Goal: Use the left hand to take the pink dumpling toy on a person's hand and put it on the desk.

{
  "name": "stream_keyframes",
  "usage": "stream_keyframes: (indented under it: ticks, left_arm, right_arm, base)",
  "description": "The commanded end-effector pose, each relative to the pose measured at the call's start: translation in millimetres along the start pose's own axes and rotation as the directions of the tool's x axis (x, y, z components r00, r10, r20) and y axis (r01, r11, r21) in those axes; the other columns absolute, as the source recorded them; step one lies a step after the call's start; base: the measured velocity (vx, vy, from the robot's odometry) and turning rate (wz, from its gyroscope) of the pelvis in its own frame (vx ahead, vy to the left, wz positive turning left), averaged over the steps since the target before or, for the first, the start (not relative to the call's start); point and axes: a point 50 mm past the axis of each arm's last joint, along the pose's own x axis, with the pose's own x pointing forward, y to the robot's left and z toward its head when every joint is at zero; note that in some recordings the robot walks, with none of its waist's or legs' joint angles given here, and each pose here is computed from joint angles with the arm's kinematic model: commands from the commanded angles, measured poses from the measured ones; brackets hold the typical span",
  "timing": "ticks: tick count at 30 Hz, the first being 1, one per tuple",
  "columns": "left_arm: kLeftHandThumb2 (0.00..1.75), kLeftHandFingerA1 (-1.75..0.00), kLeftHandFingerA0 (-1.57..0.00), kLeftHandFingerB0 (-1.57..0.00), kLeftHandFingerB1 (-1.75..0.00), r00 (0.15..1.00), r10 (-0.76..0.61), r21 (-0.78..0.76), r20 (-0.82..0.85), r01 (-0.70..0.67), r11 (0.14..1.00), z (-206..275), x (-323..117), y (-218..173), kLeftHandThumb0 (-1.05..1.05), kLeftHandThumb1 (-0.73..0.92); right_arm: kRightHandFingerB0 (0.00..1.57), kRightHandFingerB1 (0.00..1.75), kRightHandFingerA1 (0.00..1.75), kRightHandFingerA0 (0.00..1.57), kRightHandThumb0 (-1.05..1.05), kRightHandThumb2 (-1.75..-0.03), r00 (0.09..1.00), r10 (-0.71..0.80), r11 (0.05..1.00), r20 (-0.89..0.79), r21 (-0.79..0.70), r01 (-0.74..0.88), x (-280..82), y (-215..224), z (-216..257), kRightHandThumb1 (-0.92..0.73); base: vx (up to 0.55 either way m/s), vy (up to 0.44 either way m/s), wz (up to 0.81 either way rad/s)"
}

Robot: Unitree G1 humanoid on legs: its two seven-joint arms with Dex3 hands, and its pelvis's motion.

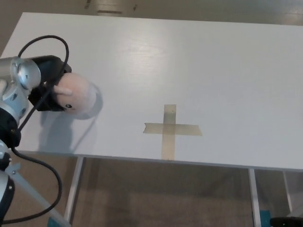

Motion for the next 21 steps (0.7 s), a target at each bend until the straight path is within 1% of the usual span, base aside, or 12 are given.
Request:
stream_keyframes:
  ticks: [1,2,3,4,5,6,15,21]
  left_arm:
    - [0.70,-0.45,-0.31,-0.06,-0.29,0.999,0.015,-0.002,0.041,-0.015,1.000,5,1,-6,-0.58,0.42]
    - [0.70,-0.45,-0.31,-0.06,-0.29,0.999,0.014,-0.003,0.040,-0.014,1.000,5,1,-5,-0.58,0.42]
    - [0.78,-0.34,-0.04,-0.04,-0.23,0.999,0.012,0.002,0.035,-0.012,1.000,5,1,-4,-0.61,0.39]
    - [0.78,-0.34,-0.04,-0.04,-0.23,0.999,0.011,0.005,0.031,-0.012,1.000,6,0,-4,-0.61,0.39]
    - [0.81,-0.12,0.00,0.00,-0.18,1.000,0.013,0.022,0.026,-0.014,1.000,6,0,-4,-0.67,0.38]
    - [0.84,0.00,0.00,0.00,-0.10,1.000,0.017,0.038,0.025,-0.018,0.999,8,0,-4,-0.74,0.41]
    - [0.83,-0.01,0.00,0.00,-0.09,0.997,0.031,0.020,0.074,-0.032,0.999,14,-6,-2,-0.72,0.38]
    - [0.83,0.00,0.00,0.00,-0.09,0.994,0.048,0.006,0.101,-0.049,0.999,18,-14,9,-0.72,0.38]
  right_arm:
    - [0.55,0.42,0.45,0.65,-0.25,-0.60,1.000,0.001,1.000,-0.013,0.000,-0.001,0,-3,-3,-0.69]
    - [0.55,0.42,0.45,0.65,-0.25,-0.60,1.000,0.001,1.000,-0.013,0.001,-0.001,0,-3,-4,-0.69]
    - [0.55,0.42,0.45,0.65,-0.25,-0.60,1.000,0.001,1.000,-0.012,0.004,-0.001,0,-3,-3,-0.69]
    - [0.55,0.42,0.45,0.65,-0.25,-0.60,1.000,0.002,1.000,-0.011,0.006,-0.001,0,-3,-3,-0.69]
    - [0.55,0.42,0.45,0.65,-0.26,-0.60,1.000,0.002,1.000,-0.012,0.006,-0.002,0,-3,-3,-0.69]
    - [0.55,0.42,0.45,0.65,-0.26,-0.60,1.000,0.004,1.000,-0.012,0.004,-0.004,0,-3,-3,-0.69]
    - [0.55,0.42,0.44,0.65,-0.25,-0.60,1.000,0.005,1.000,-0.010,-0.004,-0.005,0,-3,-2,-0.69]
    - [0.55,0.42,0.44,0.64,-0.25,-0.60,1.000,0.004,1.000,-0.010,-0.008,-0.005,0,-3,-3,-0.69]
  base:
    - [0.00,0.000,0.00]
    - [0.00,0.000,0.00]
    - [0.00,0.000,0.00]
    - [0.00,0.000,0.00]
    - [0.00,0.000,0.00]
    - [0.00,0.000,0.00]
    - [0.00,0.000,0.00]
    - [0.00,0.000,0.00]
